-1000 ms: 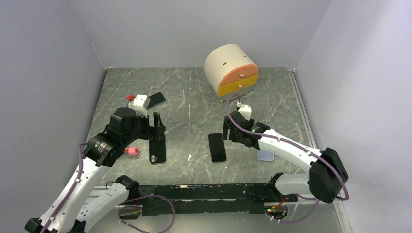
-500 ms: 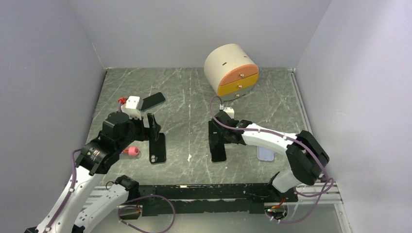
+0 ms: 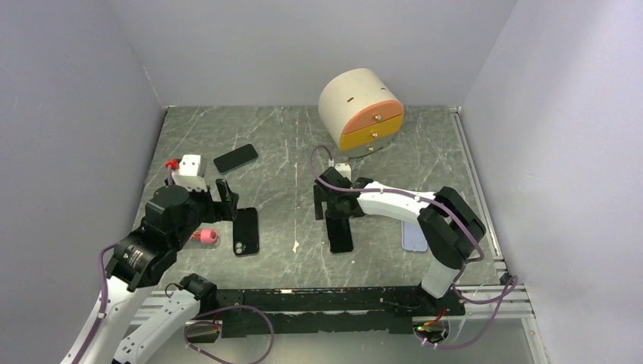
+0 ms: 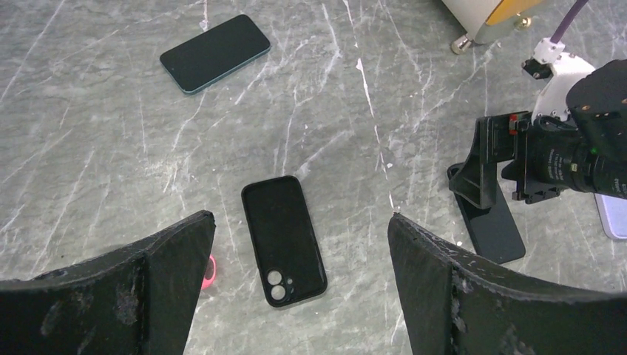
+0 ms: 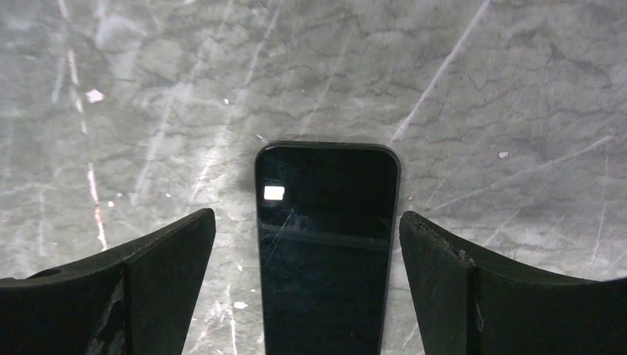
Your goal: Put the phone into the phone case
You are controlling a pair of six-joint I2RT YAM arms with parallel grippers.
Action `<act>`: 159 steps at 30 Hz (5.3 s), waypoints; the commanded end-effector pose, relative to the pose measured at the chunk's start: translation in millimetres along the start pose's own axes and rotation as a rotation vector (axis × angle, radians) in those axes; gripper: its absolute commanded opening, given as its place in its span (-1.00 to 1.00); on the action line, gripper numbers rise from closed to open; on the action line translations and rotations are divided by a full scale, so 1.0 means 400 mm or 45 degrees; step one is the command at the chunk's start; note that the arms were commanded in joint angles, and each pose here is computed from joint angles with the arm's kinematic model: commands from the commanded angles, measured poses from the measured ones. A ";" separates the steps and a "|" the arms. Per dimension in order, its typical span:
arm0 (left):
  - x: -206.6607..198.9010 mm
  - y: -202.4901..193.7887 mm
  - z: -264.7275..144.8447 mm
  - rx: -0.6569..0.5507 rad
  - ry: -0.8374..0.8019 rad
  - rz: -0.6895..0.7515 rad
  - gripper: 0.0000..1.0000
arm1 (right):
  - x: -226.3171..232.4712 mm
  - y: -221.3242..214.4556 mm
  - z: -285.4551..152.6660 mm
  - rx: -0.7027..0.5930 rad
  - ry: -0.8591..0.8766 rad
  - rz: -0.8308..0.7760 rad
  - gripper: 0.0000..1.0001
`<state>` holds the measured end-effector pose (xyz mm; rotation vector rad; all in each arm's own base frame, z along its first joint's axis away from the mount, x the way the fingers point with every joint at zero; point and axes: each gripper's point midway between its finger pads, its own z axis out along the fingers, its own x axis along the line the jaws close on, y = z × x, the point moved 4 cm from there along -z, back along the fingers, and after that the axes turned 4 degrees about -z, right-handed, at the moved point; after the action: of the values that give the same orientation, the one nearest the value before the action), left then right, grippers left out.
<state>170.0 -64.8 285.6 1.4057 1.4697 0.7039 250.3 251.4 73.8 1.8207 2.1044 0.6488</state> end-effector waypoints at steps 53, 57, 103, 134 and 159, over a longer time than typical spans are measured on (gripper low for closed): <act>0.006 0.014 -0.010 -0.043 0.021 -0.011 0.84 | -0.467 -0.040 -0.027 0.034 -0.503 0.495 -0.09; 0.007 0.015 -0.010 -0.044 0.021 -0.012 0.83 | -0.475 -0.040 -0.018 0.045 -0.509 0.484 -0.09; 0.034 0.023 -0.023 -0.071 0.122 -0.035 0.88 | 0.294 0.108 -0.021 0.055 0.520 0.298 -1.00; 0.030 0.020 -0.023 -0.070 0.102 -0.039 0.87 | 0.103 -0.062 -0.070 0.063 0.258 0.279 -1.00; 0.020 0.015 -0.002 -0.032 0.090 -0.026 0.83 | -0.041 -0.204 -0.065 0.178 -0.095 0.282 -1.00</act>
<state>166.4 -49.8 281.0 1.3760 1.5469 0.7792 178.5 254.2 51.5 2.1726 2.0463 0.6063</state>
